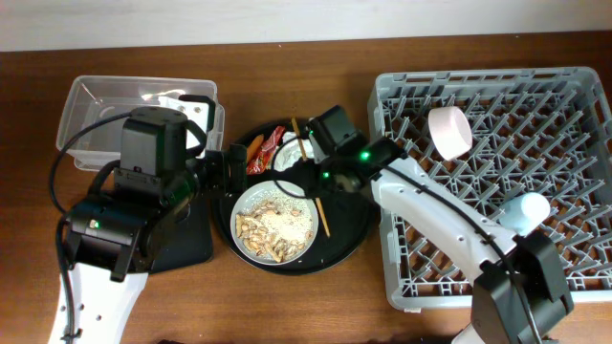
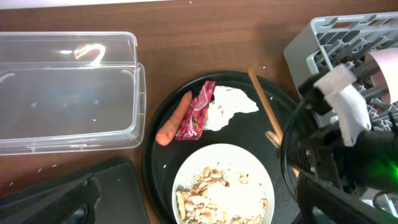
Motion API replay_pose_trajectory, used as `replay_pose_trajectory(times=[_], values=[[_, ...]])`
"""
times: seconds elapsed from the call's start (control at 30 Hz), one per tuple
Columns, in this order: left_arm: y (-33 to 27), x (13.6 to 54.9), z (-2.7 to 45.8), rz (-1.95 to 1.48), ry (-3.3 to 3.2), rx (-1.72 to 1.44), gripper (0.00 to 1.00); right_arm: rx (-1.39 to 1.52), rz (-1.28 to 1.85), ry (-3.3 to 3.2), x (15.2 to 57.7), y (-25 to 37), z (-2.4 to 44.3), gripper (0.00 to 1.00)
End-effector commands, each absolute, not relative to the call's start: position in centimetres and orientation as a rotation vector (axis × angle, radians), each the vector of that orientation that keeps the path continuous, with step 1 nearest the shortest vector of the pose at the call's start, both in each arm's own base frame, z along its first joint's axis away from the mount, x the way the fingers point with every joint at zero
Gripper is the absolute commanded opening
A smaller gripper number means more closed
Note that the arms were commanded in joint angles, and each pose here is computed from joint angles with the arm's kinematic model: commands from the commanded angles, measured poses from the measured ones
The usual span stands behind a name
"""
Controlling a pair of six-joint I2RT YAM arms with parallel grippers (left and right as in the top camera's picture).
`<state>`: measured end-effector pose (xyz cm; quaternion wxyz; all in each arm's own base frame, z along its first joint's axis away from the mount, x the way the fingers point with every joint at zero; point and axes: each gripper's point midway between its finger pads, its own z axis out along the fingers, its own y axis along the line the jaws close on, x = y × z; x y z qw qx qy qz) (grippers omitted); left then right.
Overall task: Sort waste into correct bins and load items into the dishwasher rack
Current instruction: 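Drop the second chopstick into the grey rack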
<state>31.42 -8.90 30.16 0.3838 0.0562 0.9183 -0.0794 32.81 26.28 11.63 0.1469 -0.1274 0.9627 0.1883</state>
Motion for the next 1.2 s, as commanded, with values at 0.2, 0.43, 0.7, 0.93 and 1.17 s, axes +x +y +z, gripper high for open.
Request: replay_pose_trajectory(times=[0.2, 0.43, 0.7, 0.93, 1.17], values=[[-8.6, 31.5, 30.5, -0.195, 2.334, 0.123, 0.99, -0.668, 0.575, 2.734, 30.0, 29.3, 11.2, 0.04], [-8.6, 31.5, 30.5, -0.195, 2.334, 0.123, 0.99, -0.261, 0.245, 2.759, 33.8, 23.1, 11.4, 0.04], [-8.6, 31.5, 30.5, -0.195, 2.334, 0.123, 0.99, -0.041, 0.151, 2.7, 38.6, 12.8, 13.6, 0.04], [-8.6, 31.5, 30.5, -0.195, 2.334, 0.123, 0.99, 0.06, -0.02, 2.698, 40.0, 6.9, 12.9, 0.04], [-8.6, 31.5, 30.5, -0.195, 2.334, 0.123, 0.99, -0.013, 0.142, 2.798, 38.8, 7.4, 11.2, 0.13]])
